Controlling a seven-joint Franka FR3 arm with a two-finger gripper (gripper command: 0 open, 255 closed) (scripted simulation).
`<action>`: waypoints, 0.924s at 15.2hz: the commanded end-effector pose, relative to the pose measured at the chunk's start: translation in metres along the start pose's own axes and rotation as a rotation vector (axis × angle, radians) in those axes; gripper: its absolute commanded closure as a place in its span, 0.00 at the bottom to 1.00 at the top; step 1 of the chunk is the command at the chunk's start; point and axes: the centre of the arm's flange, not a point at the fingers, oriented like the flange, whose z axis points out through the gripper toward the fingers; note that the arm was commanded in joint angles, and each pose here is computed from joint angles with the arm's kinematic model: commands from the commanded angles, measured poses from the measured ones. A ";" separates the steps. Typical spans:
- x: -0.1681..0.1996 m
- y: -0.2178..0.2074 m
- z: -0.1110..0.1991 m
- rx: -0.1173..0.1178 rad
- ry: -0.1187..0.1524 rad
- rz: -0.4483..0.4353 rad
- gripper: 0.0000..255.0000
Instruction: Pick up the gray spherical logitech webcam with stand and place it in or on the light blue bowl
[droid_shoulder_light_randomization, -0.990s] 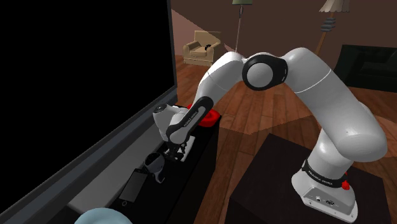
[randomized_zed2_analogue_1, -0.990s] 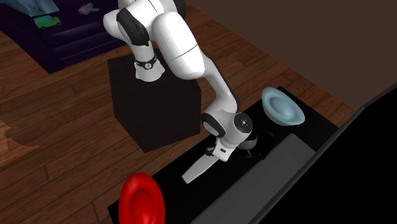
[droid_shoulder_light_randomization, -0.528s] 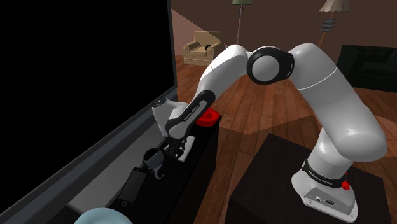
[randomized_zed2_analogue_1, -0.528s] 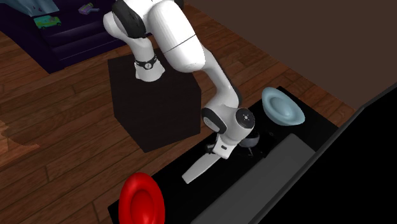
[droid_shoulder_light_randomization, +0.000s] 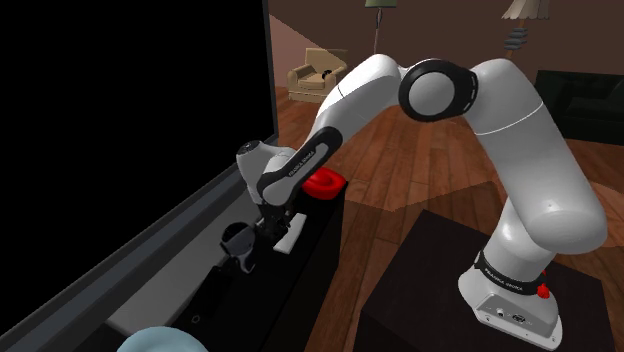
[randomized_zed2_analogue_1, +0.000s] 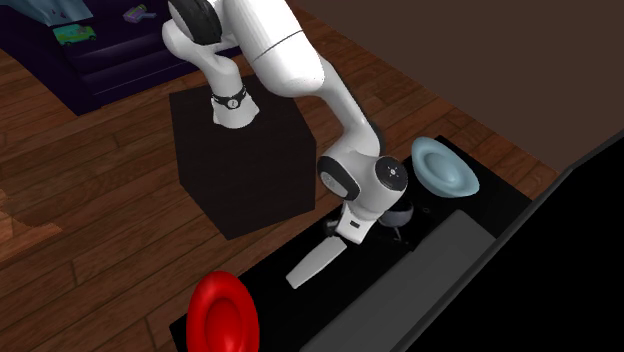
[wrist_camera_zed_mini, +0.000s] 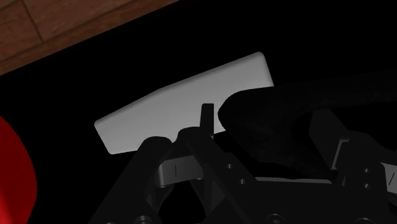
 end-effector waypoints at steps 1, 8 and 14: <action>0.000 0.002 -0.010 0.001 0.001 0.000 1.00; -0.004 0.008 -0.046 0.001 0.001 0.000 1.00; -0.007 0.013 -0.078 0.001 0.001 0.000 1.00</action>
